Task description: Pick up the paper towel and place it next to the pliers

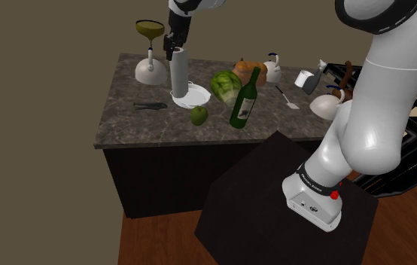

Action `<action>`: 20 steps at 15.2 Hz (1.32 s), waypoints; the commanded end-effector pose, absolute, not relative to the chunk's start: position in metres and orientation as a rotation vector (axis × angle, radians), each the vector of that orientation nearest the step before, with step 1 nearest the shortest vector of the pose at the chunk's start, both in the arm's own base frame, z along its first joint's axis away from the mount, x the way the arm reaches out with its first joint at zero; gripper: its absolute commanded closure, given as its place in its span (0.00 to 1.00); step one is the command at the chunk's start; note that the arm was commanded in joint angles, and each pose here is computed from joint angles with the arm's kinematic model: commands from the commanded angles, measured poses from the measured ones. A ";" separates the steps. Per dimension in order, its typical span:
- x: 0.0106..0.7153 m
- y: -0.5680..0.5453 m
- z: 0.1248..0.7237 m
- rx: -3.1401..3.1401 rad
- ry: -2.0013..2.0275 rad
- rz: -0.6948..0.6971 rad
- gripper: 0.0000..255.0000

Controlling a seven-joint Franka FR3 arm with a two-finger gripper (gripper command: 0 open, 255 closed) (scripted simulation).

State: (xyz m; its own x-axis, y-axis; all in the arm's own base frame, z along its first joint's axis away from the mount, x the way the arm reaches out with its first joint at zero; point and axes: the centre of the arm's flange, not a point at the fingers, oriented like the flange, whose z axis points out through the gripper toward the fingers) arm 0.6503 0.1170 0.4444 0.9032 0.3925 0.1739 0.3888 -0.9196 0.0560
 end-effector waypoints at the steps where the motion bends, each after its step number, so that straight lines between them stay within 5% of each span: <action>1: 0.651 0.117 0.434 3.045 0.625 0.286 1.00; 20: 0.651 0.117 0.334 3.045 0.625 0.286 1.00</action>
